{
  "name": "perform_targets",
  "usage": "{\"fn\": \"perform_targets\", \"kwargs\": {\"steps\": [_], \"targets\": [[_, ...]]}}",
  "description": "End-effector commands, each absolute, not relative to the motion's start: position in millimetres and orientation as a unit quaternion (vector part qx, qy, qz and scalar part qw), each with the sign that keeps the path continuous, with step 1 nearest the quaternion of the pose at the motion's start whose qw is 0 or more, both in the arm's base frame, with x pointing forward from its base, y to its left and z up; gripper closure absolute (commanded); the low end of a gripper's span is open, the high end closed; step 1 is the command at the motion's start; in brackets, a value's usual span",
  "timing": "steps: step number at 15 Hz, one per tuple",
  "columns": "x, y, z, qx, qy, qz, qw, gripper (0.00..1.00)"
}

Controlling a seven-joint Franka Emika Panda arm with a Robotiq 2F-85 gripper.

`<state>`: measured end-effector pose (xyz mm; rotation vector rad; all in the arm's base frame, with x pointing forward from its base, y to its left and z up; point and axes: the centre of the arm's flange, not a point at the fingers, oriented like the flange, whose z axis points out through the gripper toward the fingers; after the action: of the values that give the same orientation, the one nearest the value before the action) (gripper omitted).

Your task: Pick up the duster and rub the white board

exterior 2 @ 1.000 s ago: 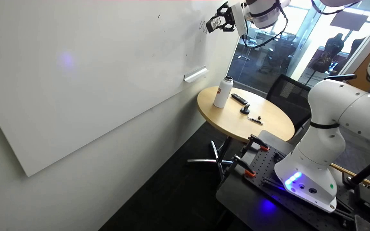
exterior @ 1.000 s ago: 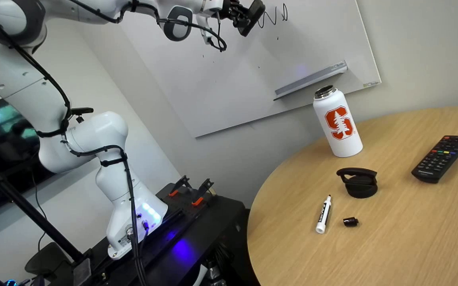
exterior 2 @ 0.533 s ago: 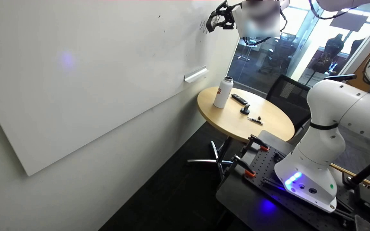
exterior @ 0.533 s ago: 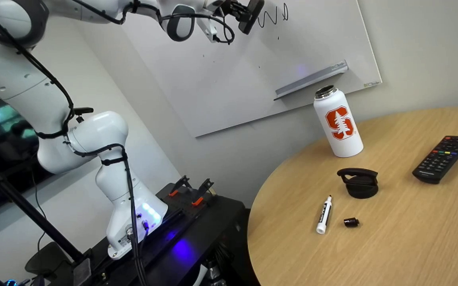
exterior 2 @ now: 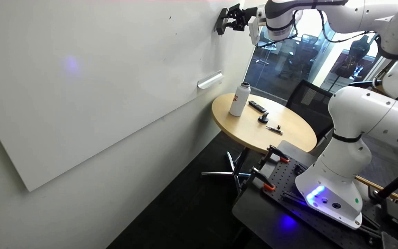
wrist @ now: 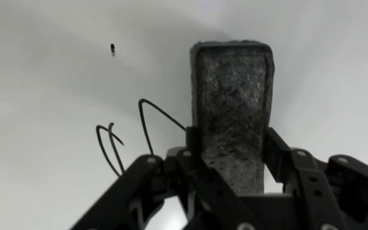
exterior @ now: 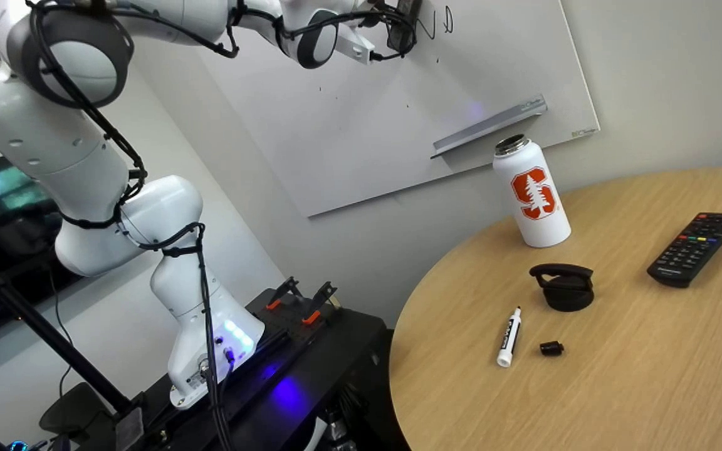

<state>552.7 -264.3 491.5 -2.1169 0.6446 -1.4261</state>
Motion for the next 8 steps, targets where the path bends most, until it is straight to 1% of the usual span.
{"fn": "perform_targets", "kwargs": {"steps": [1,2,5,6,8], "targets": [[576,-267,496,-0.770,0.183,-0.556,0.254,0.73],[555,-269,490,-0.777,0.207,-0.539,0.251,0.48],[557,-271,487,-0.774,0.197,-0.545,0.254,0.48],[557,-271,487,-0.774,0.196,-0.545,0.254,0.73],[565,-279,476,-0.770,0.202,-0.553,0.246,0.73]]}}
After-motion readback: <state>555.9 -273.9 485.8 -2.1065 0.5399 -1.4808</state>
